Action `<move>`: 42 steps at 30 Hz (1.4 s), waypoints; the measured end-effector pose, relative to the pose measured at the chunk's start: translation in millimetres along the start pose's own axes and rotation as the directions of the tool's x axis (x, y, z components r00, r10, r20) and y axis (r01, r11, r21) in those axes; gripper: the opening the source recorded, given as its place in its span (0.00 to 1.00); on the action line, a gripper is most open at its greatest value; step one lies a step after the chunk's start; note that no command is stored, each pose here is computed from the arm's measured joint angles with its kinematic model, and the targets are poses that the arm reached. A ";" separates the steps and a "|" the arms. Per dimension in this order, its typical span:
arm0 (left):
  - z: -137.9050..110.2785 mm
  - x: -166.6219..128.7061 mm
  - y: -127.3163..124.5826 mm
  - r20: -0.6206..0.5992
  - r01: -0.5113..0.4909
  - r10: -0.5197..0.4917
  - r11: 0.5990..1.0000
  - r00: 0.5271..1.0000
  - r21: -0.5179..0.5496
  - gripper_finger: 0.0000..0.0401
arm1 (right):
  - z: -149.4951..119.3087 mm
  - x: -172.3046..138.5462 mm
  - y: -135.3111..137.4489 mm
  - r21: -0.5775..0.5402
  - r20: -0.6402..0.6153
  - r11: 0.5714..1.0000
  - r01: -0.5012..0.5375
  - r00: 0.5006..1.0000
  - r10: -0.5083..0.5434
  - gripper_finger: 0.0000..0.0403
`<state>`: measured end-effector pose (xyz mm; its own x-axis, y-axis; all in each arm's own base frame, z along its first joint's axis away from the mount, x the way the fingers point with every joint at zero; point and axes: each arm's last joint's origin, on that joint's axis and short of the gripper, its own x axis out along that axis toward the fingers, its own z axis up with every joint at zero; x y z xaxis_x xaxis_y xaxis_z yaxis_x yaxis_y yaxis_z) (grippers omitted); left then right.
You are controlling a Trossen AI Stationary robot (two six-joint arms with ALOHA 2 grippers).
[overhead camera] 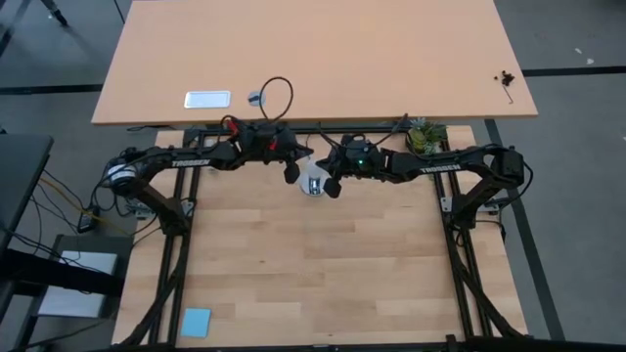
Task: Screw lightbulb
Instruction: Insert the lightbulb into the lamp
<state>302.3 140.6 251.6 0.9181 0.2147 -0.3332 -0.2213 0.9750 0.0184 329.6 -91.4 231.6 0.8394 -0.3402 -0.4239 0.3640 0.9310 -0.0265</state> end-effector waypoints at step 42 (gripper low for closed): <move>-86.0 -14.1 -7.3 -0.072 0.037 -0.036 0.999 0.997 0.020 0.00 | 88.4 -27.5 0.8 -0.008 -0.173 0.998 -0.060 0.983 0.057 0.49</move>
<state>262.7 125.5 175.1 0.8995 0.1749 -0.4004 -0.1801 0.9833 0.0249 342.5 -93.0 323.2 0.7763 -0.2582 -0.5751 0.3101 0.9507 -0.0082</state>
